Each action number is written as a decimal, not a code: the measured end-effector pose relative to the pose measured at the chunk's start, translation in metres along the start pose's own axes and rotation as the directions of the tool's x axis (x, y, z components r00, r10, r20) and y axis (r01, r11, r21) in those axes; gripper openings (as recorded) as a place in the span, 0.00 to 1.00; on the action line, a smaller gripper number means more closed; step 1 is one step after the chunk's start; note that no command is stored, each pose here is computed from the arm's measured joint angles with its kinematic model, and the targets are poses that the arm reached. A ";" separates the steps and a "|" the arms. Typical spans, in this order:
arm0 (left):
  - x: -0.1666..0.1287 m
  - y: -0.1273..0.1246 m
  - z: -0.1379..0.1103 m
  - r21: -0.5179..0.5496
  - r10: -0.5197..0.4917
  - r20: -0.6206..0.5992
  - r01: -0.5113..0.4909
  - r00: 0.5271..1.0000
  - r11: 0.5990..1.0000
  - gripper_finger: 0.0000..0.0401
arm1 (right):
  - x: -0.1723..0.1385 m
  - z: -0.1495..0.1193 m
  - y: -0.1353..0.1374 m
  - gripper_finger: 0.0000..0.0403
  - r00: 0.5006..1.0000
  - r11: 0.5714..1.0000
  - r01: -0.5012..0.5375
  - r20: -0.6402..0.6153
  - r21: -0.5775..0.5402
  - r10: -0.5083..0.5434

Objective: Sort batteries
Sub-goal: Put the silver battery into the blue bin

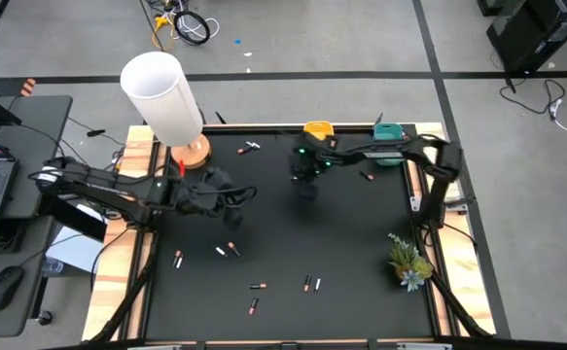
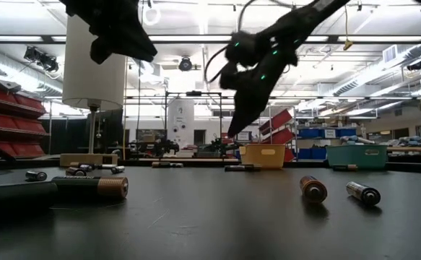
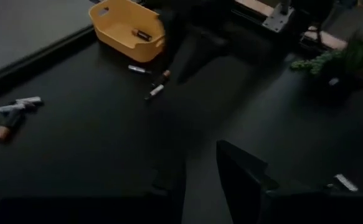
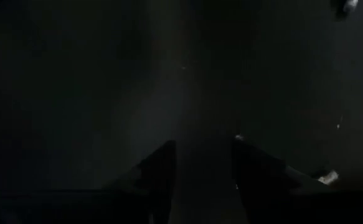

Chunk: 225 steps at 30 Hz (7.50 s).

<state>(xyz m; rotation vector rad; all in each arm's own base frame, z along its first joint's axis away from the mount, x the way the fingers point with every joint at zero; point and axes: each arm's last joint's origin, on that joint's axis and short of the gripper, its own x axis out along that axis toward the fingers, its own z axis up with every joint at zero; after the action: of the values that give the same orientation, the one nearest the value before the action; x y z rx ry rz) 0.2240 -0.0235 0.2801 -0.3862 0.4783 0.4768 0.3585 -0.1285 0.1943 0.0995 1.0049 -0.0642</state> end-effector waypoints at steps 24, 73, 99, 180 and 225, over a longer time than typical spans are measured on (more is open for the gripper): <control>-0.003 -0.004 -0.005 -0.028 -0.011 -0.022 0.011 1.000 1.000 0.25 | 0.059 -0.002 -0.024 0.28 0.984 0.994 -0.033 -0.178 -0.107 0.014; -0.003 -0.001 -0.008 -0.004 0.007 -0.052 -0.007 0.999 1.000 0.25 | 0.061 -0.025 -0.003 0.04 0.988 0.977 -0.014 -0.152 -0.212 -0.019; -0.003 -0.001 -0.007 0.071 0.033 -0.033 -0.030 0.999 0.997 0.25 | 0.014 -0.007 0.007 0.09 0.999 1.000 -0.014 -0.040 -0.002 0.014; 0.099 0.053 -0.006 0.009 -0.172 -0.396 0.191 0.902 0.982 0.25 | -0.106 -0.079 0.090 0.26 0.937 0.936 0.027 0.318 0.350 -0.146; 0.064 0.060 -0.070 -0.381 -0.003 -0.402 -0.165 0.916 0.910 0.25 | -0.082 -0.099 0.072 0.35 0.936 0.980 0.099 0.318 0.175 -0.151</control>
<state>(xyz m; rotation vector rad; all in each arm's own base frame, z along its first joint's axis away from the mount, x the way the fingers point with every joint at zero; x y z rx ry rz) 0.2189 0.0156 0.1747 -0.8819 0.7940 0.5863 0.2383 -0.0451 0.2148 0.1627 0.6678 -0.2692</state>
